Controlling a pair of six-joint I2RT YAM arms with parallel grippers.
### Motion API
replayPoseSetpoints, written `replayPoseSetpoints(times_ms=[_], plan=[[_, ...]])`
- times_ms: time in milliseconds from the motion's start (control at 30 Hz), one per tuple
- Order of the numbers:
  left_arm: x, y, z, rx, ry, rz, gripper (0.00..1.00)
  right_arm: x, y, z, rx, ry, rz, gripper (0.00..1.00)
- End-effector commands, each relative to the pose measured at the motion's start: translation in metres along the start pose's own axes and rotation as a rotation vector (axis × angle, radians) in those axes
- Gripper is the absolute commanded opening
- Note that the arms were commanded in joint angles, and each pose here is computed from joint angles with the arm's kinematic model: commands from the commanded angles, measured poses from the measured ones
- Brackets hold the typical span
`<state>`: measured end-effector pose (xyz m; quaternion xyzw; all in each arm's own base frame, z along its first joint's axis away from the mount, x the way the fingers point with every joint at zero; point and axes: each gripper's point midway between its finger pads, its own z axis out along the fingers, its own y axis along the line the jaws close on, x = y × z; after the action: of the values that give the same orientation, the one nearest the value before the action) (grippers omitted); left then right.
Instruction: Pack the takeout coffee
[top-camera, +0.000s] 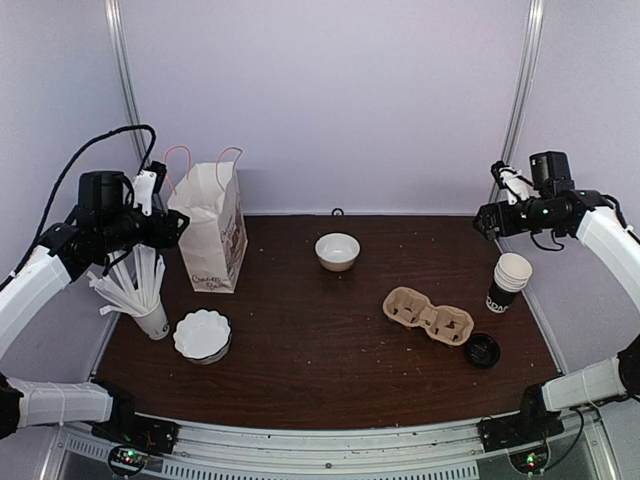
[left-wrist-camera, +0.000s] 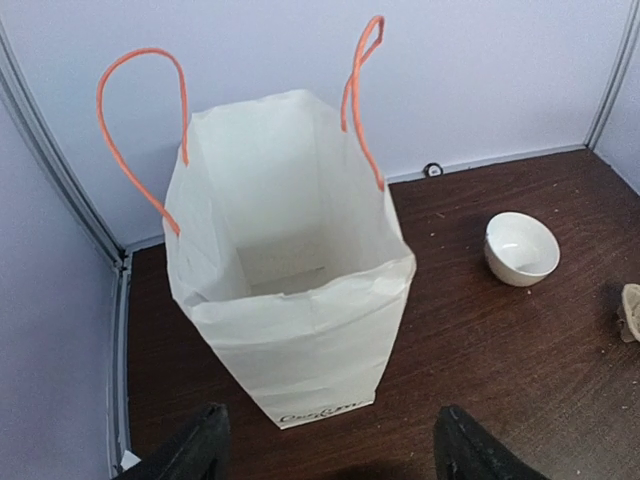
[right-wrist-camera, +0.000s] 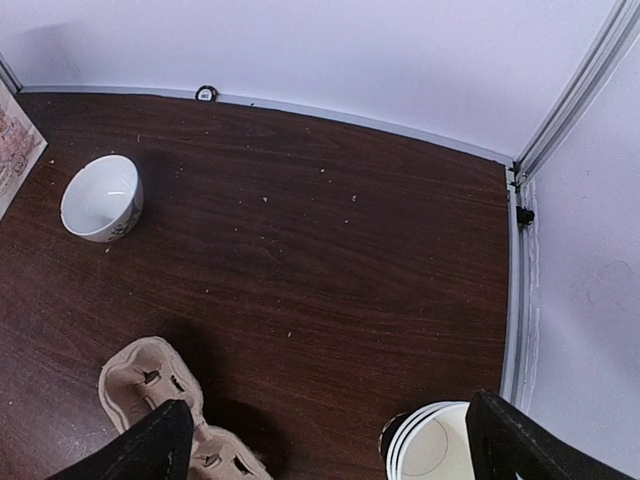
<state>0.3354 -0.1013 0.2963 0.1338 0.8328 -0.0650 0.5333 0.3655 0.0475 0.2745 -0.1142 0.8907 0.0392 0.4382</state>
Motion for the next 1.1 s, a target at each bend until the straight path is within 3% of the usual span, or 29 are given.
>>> replayPoseSetpoints(times_ms=[0,233,333,500,600,700,867,1067], plan=[[-0.041,-0.026,-0.016,0.147,-0.151,0.028,0.73,-0.010,0.012,-0.019,-0.073,-0.052,-0.079,0.99],[-0.058,-0.099,-0.023,0.388,-0.134,0.137,0.69,-0.009,0.024,-0.042,-0.145,-0.012,-0.223,0.93],[-0.051,-0.143,-0.021,0.502,-0.074,0.194,0.69,-0.005,0.024,-0.045,-0.150,0.031,-0.272,0.83],[-0.018,-0.205,-0.001,0.624,0.055,0.264,0.68,0.007,0.000,-0.030,-0.038,0.155,-0.288,0.73],[0.009,-0.229,0.012,0.688,0.139,0.261,0.67,0.028,-0.014,-0.014,0.000,0.316,-0.284,0.56],[0.035,-0.241,0.020,0.719,0.208,0.272,0.67,0.052,-0.032,-0.004,0.077,0.449,-0.291,0.51],[0.052,-0.242,0.020,0.723,0.244,0.281,0.67,0.083,-0.057,0.003,0.177,0.608,-0.337,0.52],[0.057,-0.243,0.018,0.736,0.250,0.290,0.68,0.105,-0.058,0.018,0.118,0.719,-0.295,0.49]])
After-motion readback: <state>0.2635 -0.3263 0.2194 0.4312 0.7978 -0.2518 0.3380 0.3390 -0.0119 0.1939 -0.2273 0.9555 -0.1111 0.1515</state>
